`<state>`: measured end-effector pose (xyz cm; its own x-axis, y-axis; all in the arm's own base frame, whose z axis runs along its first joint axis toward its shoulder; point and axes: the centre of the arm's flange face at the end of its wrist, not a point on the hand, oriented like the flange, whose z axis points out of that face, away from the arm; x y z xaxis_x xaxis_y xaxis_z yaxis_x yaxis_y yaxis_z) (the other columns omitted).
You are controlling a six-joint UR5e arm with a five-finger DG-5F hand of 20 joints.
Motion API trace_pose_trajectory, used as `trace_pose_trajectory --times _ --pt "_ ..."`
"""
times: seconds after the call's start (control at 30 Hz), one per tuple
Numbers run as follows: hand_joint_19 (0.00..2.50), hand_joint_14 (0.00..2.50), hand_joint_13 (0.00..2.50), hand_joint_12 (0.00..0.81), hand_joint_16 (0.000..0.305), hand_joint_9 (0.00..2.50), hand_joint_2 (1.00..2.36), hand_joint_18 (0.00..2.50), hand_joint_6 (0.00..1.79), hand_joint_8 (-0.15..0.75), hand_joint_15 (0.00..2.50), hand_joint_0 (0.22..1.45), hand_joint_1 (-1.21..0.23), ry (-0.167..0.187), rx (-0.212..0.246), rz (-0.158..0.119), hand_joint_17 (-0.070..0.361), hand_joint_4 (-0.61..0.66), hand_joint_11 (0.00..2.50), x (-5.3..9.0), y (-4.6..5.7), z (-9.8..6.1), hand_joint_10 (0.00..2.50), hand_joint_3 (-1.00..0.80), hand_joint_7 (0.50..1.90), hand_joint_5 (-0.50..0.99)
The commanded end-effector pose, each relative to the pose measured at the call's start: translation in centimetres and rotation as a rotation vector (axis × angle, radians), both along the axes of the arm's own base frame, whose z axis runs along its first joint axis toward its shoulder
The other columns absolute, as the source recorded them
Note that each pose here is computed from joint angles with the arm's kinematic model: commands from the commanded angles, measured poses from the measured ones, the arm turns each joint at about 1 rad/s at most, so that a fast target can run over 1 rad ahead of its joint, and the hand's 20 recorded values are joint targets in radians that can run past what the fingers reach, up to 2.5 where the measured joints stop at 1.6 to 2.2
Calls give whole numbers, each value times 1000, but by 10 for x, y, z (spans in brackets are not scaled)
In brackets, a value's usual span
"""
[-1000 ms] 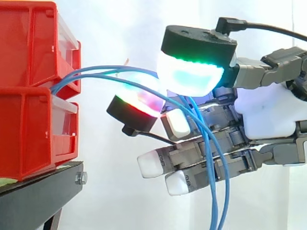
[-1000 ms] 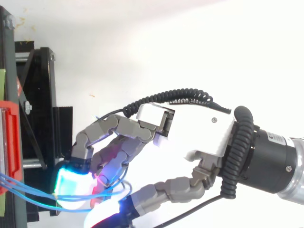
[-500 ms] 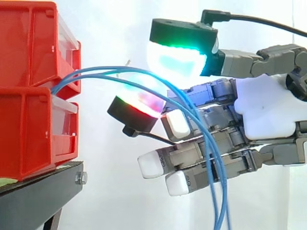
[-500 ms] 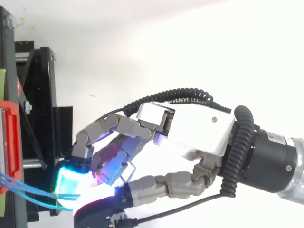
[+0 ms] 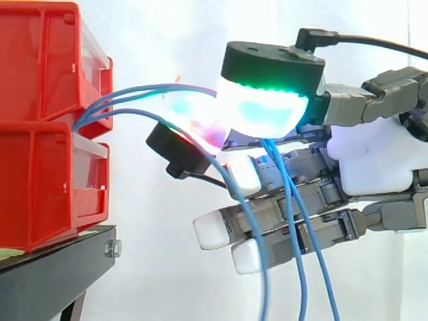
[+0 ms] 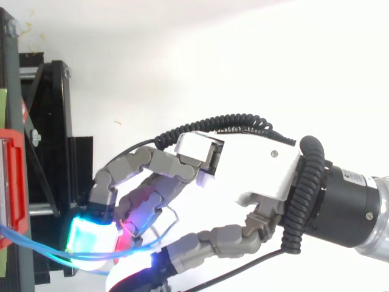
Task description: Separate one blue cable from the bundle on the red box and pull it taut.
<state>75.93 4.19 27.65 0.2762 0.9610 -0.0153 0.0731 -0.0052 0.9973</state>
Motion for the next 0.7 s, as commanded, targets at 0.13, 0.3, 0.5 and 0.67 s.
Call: trace_pose_trajectory --times 0.13,0.3,0.5,0.67 --pt "559 18 753 313 41 1108 1000 589 910 235 450 586 -856 1 -1 -1 93 57 535 0 0 0 19 -500 804 -85" --pt "574 17 779 352 48 1156 1000 609 892 264 451 478 -718 0 0 -1 108 79 501 0 0 1 17 -500 830 -75" --pt "594 19 767 357 49 1145 1000 593 879 278 449 473 -635 1 -1 -1 111 87 499 0 0 0 19 -500 844 -76" --pt "602 20 751 332 43 1134 1011 556 883 254 458 570 -714 1 -1 -1 97 60 522 0 0 0 19 -366 892 -79"
